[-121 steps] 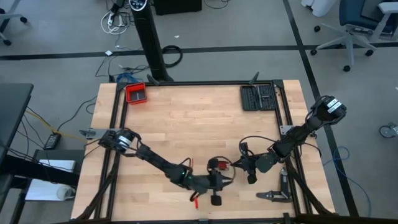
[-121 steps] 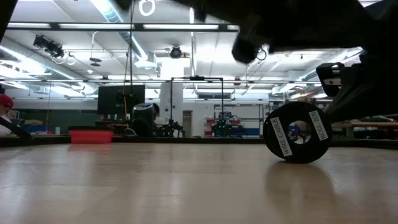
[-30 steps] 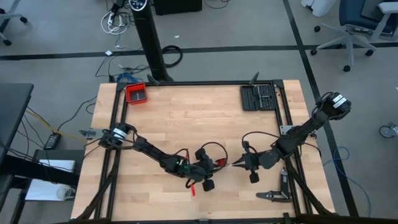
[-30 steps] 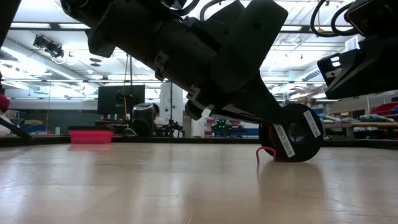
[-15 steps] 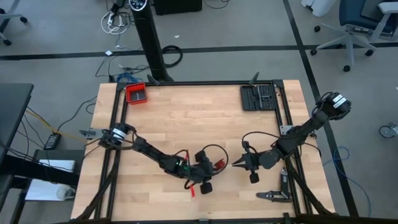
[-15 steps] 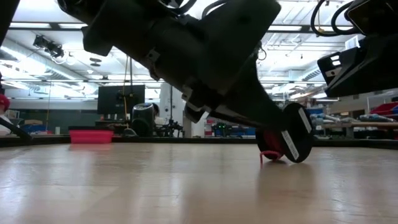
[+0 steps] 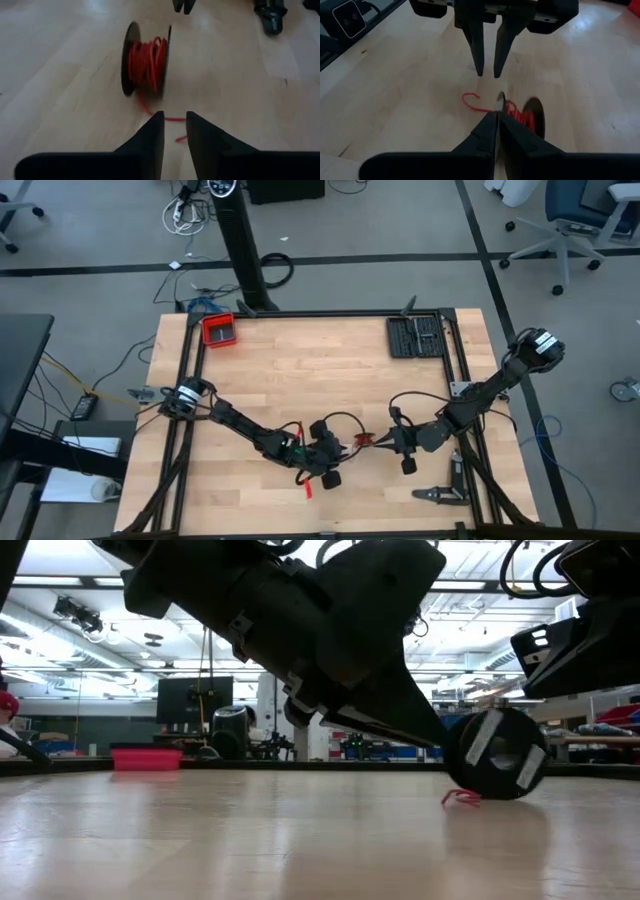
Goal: Coil cords
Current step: Coil the red wire onto the spool, then return to Home Position
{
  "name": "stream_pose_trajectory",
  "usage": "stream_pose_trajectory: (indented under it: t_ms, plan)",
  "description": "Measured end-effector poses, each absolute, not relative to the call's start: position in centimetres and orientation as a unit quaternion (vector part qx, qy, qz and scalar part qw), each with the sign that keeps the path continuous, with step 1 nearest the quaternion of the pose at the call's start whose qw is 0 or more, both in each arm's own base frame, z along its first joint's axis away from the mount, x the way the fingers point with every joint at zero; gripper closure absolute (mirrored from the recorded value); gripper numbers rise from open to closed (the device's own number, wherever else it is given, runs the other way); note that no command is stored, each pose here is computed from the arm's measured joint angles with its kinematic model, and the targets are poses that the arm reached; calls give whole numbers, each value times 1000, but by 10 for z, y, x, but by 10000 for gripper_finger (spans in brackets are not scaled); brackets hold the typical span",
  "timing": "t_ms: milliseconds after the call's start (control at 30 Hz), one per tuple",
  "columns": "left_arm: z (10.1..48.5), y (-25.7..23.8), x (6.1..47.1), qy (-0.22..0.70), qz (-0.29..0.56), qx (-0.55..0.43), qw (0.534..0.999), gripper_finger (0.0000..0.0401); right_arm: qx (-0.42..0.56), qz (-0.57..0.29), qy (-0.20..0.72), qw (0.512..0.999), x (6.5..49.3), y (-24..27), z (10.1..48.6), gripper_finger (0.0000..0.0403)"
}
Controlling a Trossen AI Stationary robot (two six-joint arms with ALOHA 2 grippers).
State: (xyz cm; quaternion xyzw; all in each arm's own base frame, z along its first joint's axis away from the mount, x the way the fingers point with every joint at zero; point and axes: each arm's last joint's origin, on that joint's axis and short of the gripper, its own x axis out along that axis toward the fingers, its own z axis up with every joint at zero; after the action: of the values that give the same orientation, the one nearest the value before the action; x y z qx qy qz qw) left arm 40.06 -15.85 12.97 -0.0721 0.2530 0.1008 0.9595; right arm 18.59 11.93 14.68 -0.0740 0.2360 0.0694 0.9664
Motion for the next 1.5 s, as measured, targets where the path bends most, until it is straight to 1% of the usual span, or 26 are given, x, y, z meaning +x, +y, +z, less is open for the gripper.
stream_pose_trajectory:
  t_ms: [167,267,467,667,833,1067,1200,1300,1367,1500]
  plan:
    - [130,-160,399,263,89,-70,958,303,-77,69,239,966,186,119,146,382]
    - [129,-161,397,281,72,-70,955,302,-80,67,249,963,185,118,144,382]
    - [130,-158,392,308,83,-71,945,302,-71,48,284,955,183,113,138,382]
    - [144,-156,389,305,89,-67,946,302,-77,48,254,963,186,114,143,382]
    - [156,-152,379,319,126,-54,938,302,-88,40,252,963,186,113,144,382]
    - [160,-158,375,303,149,-39,941,302,-88,38,250,964,186,113,145,382]
    - [163,-163,374,278,169,-26,945,302,-69,44,228,970,182,114,155,382]
    - [170,-172,375,236,172,0,956,306,-50,66,201,976,177,115,169,382]
    - [177,-176,376,213,156,14,964,310,-40,107,180,977,173,115,180,382]
    - [195,-175,373,175,101,1,979,322,-2,199,150,968,162,113,196,383]
